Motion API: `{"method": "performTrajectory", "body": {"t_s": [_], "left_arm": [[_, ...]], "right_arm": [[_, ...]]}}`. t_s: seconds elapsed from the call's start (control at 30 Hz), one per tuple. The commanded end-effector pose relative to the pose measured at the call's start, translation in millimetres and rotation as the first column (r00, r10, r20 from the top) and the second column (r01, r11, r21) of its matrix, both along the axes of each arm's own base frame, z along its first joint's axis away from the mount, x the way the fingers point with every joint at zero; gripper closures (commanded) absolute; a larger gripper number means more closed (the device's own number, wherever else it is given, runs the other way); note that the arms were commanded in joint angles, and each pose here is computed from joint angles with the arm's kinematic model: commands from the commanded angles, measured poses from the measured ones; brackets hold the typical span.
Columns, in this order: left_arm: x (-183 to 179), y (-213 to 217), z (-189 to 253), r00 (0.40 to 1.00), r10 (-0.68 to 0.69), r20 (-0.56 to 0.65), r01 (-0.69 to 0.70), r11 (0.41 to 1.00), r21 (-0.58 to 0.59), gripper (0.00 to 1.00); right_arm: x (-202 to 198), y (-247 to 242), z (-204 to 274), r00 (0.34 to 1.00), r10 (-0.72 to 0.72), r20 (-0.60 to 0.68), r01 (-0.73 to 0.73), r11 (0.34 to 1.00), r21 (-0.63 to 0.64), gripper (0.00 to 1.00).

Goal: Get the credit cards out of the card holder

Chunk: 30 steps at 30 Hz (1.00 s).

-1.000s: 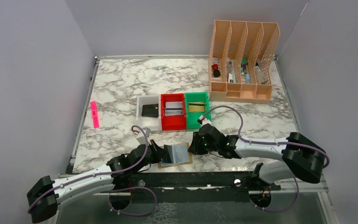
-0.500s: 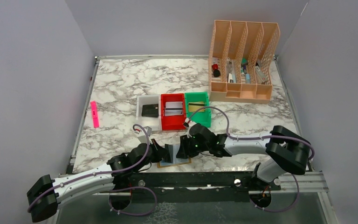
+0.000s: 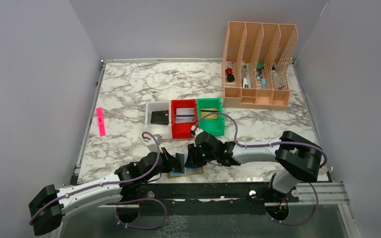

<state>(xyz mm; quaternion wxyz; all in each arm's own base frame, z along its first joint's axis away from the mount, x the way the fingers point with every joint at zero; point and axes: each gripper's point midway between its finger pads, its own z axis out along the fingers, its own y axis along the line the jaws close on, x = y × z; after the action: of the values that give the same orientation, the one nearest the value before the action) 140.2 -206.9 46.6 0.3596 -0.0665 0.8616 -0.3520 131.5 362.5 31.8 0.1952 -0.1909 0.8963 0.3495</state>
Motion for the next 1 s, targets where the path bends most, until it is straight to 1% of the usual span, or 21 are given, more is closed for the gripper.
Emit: {"method": "performTrajectory", "body": {"t_s": [0.0,0.13,0.2,0.4,0.53,0.6,0.7,0.77,0.87,0.97], "left_arm": [[0,-6,8,1.000,-0.022,0.014,0.022,1.000,-0.009,0.98],[0,-6,6,1.000,-0.023,0.009,0.023,1.000,-0.006,0.98],[0,-5,6,1.000,-0.019,0.008,0.019,1.000,-0.006,0.98],[2,1,6,1.000,0.007,0.015,-0.007,1.000,0.005,0.98],[3,5,6,1.000,0.022,0.017,-0.022,1.000,0.004,0.98],[2,6,5,1.000,0.024,0.015,-0.024,1.000,0.002,0.98],[2,7,6,0.999,0.028,0.015,-0.028,1.000,0.003,0.98],[2,8,7,0.999,0.029,0.017,-0.029,1.000,0.001,0.98],[2,8,8,0.999,0.031,0.018,-0.031,0.999,-0.004,0.98],[2,9,8,0.999,0.034,0.020,-0.034,0.999,-0.006,0.98]], "right_arm": [[-1,-26,-31,0.999,-0.032,0.043,0.040,0.978,-0.206,0.72],[9,-40,-32,0.991,-0.102,0.090,0.121,0.961,-0.247,0.85],[13,-47,-29,0.985,-0.134,0.111,0.159,0.953,-0.258,0.89],[17,-62,-16,0.967,-0.205,0.149,0.235,0.946,-0.225,0.92],[15,-73,-20,0.960,-0.240,0.143,0.269,0.935,-0.233,0.92],[12,-77,-25,0.961,-0.244,0.133,0.271,0.930,-0.248,0.91],[10,-81,-30,0.961,-0.248,0.122,0.272,0.924,-0.269,0.83],[11,-82,-25,0.959,-0.252,0.132,0.280,0.922,-0.267,0.80],[17,-81,-9,0.951,-0.263,0.165,0.297,0.924,-0.240,0.77],[22,-73,16,0.948,-0.253,0.195,0.287,0.943,-0.169,0.69]]}}
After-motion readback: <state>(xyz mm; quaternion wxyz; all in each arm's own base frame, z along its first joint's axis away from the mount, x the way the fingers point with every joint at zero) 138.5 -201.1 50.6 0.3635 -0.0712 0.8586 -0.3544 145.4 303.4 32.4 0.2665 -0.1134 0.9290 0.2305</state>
